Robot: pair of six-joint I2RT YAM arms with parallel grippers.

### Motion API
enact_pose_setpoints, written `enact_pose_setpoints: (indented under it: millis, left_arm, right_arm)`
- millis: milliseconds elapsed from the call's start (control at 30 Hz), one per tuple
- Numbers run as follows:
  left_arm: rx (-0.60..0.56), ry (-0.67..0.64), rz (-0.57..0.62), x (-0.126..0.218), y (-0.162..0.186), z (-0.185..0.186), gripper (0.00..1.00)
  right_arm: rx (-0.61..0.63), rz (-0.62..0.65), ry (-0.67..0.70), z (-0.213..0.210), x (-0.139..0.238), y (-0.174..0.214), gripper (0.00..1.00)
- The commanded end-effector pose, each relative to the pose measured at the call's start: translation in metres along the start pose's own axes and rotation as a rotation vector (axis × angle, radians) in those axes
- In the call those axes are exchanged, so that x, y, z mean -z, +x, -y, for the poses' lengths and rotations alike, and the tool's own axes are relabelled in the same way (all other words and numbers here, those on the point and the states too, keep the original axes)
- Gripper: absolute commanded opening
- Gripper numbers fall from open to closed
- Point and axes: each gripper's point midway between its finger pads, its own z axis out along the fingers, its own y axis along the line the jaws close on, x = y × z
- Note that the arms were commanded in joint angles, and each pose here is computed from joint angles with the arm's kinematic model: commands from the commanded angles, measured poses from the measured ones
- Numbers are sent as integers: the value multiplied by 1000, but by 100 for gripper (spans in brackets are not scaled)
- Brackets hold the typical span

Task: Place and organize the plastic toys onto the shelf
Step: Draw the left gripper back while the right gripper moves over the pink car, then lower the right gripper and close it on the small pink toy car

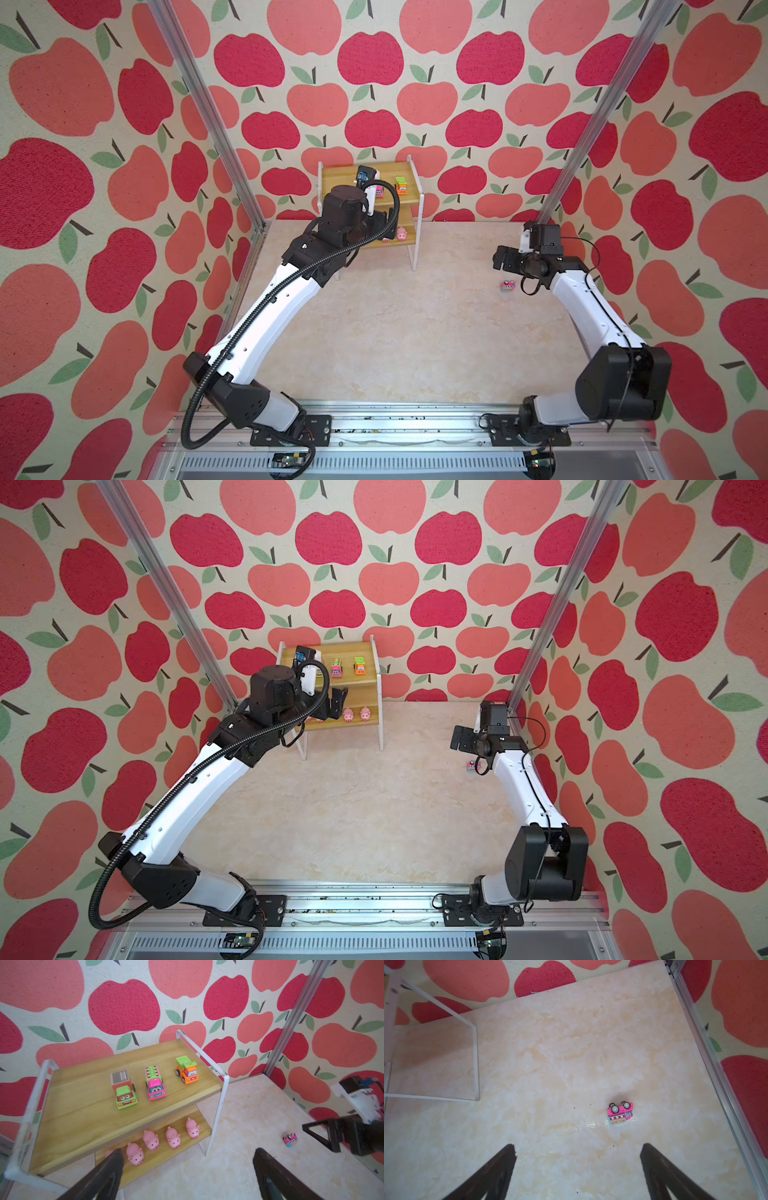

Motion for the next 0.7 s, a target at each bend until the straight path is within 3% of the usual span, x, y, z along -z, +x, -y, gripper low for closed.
enact_pose_setpoints:
  millis: [0, 267, 433, 567, 667]
  left_arm:
    - [-14, 189, 25, 13, 17, 38, 99]
    - [-29, 410, -35, 27, 100, 95, 100]
    - [-43, 474, -82, 19, 135, 116, 98]
    - [-38, 494, -110, 13, 150, 123, 97]
    - [-36, 501, -121, 9, 155, 126, 97]
  right_arm:
    - [-143, -87, 58, 29, -17, 24, 96]
    - [-429, -190, 38, 62, -64, 45, 92]
    - [-424, -242, 40, 66, -88, 48, 91]
    - [-370, -305, 68, 71, -102, 53, 91]
    - [-397, -318, 72, 72, -112, 56, 91]
